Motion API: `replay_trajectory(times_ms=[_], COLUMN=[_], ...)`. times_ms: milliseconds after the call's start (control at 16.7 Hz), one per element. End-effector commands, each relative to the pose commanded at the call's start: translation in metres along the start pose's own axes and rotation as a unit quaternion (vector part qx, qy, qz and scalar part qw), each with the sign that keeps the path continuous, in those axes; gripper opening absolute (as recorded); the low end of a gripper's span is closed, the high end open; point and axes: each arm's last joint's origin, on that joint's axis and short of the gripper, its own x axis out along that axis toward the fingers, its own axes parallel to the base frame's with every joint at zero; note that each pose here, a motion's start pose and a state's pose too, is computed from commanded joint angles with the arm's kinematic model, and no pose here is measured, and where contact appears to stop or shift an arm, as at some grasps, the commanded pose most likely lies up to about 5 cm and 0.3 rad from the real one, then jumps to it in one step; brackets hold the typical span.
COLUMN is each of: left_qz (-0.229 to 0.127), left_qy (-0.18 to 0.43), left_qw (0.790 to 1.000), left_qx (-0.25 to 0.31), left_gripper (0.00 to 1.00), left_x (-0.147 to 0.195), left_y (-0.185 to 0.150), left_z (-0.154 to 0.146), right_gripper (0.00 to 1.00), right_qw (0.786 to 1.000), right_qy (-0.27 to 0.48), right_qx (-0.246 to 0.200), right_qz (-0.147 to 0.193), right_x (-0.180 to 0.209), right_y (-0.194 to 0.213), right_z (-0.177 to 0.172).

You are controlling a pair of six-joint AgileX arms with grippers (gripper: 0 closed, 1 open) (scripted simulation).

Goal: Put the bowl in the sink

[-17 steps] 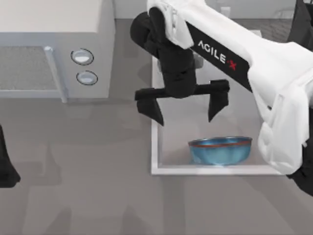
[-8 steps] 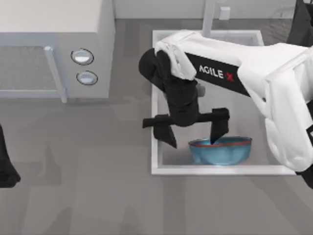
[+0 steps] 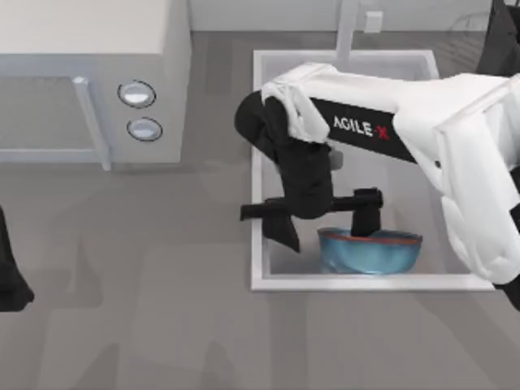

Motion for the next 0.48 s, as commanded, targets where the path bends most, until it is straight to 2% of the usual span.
replay_trajectory(times_ms=[480], left_qz=[0.0], left_qy=[0.0], left_qw=[1.0], left_qx=[0.0], left_gripper=[1.0], left_x=[0.0], left_y=[0.0], left_z=[0.0], right_gripper=[0.32], right_qw=[1.0], right_qy=[0.0], right_qx=[0.0], right_qz=[0.0], right_x=[0.0], right_y=[0.0], right_z=[0.0])
